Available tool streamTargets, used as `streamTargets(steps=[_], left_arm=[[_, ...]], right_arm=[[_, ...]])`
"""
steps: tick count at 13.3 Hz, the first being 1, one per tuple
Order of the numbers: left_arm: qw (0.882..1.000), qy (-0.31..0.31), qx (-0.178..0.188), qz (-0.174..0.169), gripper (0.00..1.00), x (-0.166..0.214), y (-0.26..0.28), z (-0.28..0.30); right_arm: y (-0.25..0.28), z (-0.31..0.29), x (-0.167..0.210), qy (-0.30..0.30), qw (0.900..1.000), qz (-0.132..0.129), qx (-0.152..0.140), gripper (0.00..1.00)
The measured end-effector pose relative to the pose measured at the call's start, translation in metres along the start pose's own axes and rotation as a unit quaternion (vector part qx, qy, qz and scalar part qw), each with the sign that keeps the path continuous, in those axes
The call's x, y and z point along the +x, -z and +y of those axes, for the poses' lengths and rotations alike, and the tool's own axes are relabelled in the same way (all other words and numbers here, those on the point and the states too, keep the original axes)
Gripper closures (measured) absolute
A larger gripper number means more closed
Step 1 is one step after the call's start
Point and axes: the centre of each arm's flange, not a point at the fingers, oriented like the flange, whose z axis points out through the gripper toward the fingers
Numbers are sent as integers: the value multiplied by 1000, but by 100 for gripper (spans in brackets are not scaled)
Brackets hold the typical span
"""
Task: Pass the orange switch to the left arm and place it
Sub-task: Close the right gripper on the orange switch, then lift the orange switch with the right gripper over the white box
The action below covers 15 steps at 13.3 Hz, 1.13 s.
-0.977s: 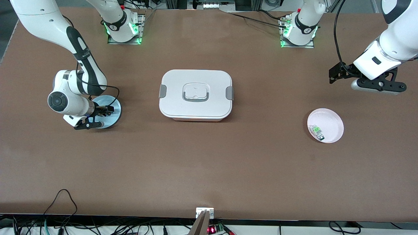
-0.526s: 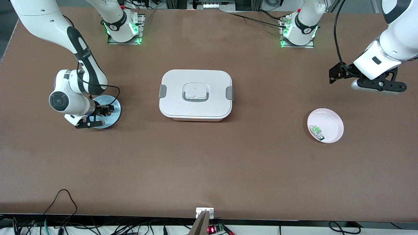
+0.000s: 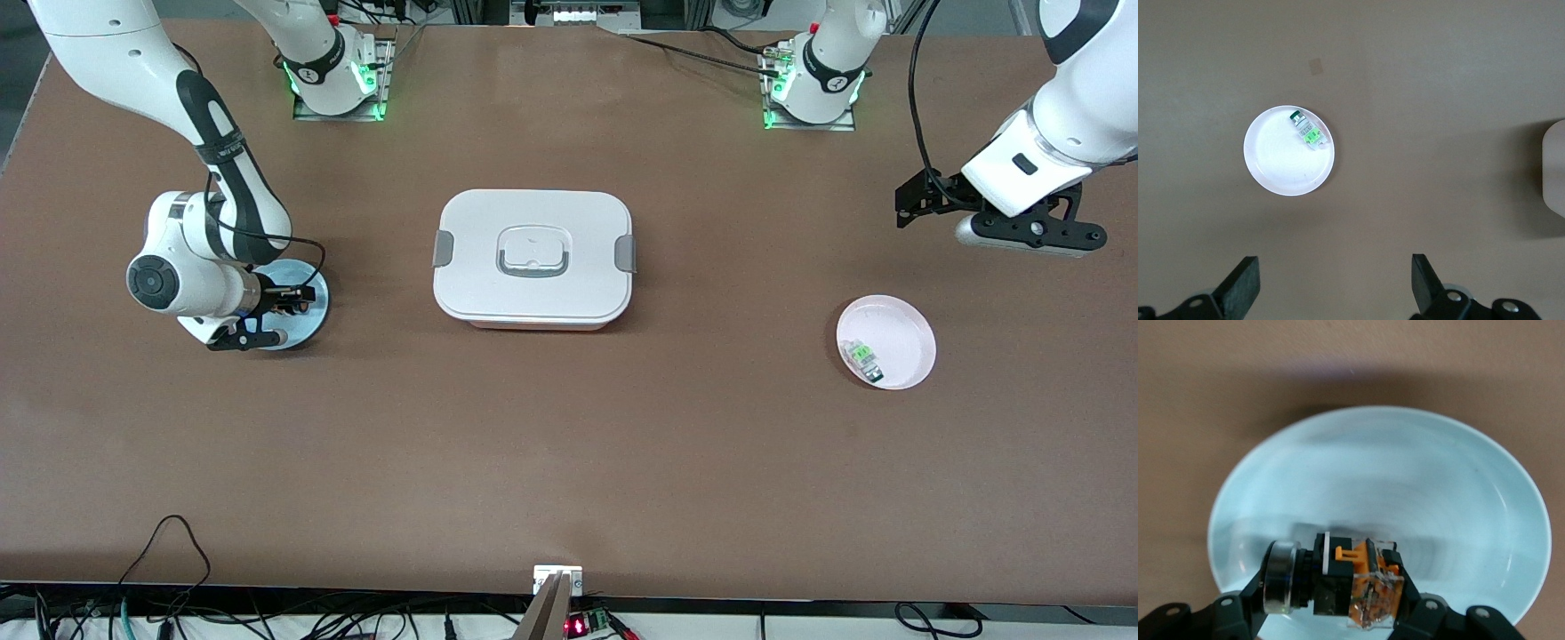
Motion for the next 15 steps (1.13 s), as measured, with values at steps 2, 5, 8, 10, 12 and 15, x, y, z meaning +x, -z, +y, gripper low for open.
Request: streamTargets(steps=[2,5,8,10,12,15], left_arm=[[1000,0,0,0,0,0,0,0],[1000,0,0,0,0,0,0,0],[1000,0,0,0,0,0,0,0],[1000,0,0,0,0,0,0,0],[1000,0,0,0,0,0,0,0],[1000,0,0,0,0,0,0,0]], right_arm=[[29,-9,7,8,1000,13,1,26],[90,-21,6,19,1000,22,3,26],[161,-32,-2,28,999,31,6,26],[208,-50,-8,39,998,36,20,26],[255,-79,-15,52,996,45,53,26],[308,-123,-29,81,989,58,110,26]])
